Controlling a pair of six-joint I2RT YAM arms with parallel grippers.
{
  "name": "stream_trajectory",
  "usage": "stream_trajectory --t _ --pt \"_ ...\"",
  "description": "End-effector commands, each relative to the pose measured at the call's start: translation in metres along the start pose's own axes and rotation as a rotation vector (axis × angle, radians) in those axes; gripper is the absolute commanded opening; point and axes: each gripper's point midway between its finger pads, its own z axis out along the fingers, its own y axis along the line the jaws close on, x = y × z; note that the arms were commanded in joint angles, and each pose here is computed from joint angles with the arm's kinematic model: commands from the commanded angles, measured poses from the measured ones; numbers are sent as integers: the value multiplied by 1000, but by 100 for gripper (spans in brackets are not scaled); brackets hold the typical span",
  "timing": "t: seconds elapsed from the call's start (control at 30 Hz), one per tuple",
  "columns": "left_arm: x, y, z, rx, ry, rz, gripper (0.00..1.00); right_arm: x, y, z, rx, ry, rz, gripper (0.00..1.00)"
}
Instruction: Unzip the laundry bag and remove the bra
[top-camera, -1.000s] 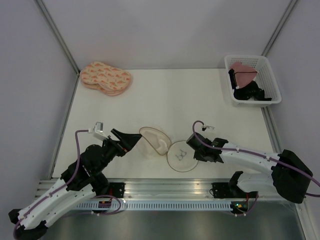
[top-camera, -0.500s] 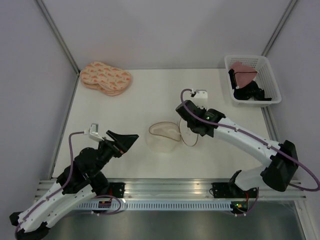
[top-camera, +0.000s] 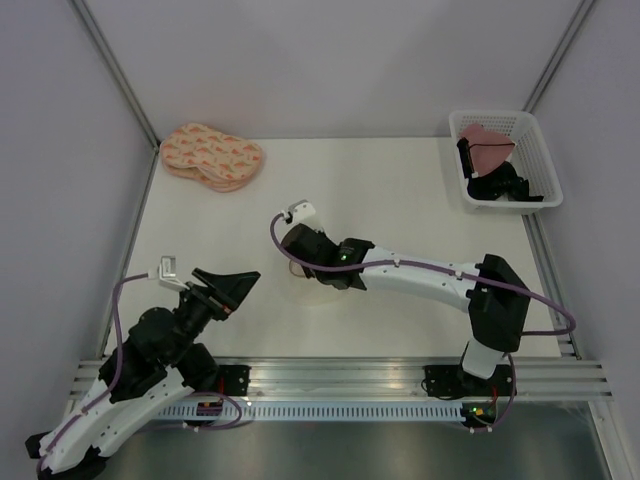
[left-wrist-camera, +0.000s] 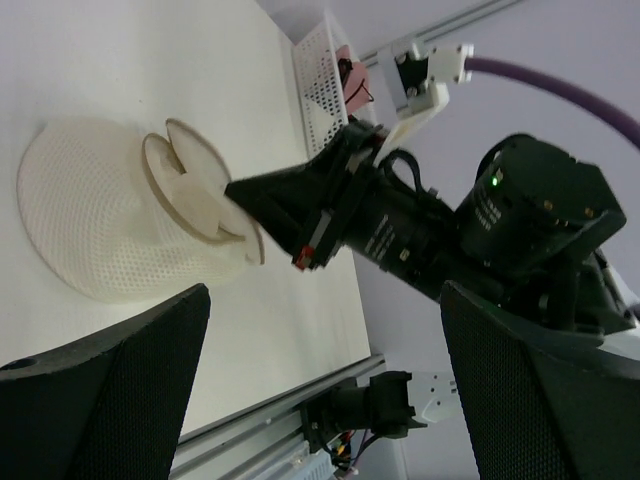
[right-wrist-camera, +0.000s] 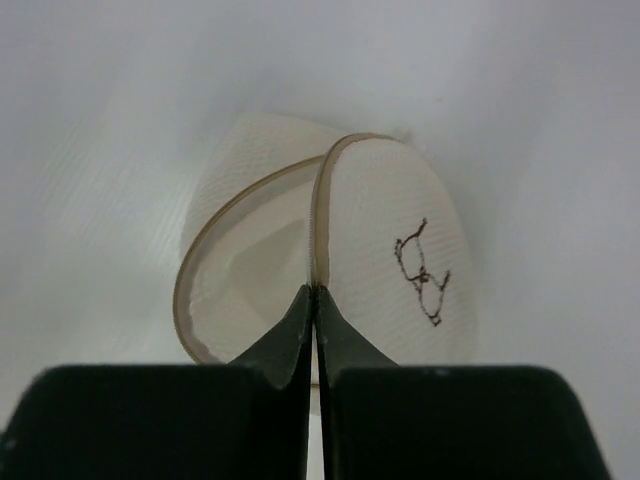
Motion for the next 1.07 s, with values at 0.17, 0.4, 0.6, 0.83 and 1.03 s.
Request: stream_trajectory --t 0.17,0.4,0.6,0.83,1.03 --pt "-17 3 -10 -31 -59 15 100 51 65 -44 -533 42 66 71" --pt "-16 1 -10 -25 -49 38 100 -9 14 -113 -500 -208 220 98" --pt "-9 -2 -8 -22 -7 78 100 -40 -44 -155 -329 -291 276 98" --pt "4 -5 5 -39 57 142 100 -53 -79 -192 -292 -377 341 98" --pt "8 -11 19 -58 83 185 100 -60 -85 -211 -347 -459 368 98"
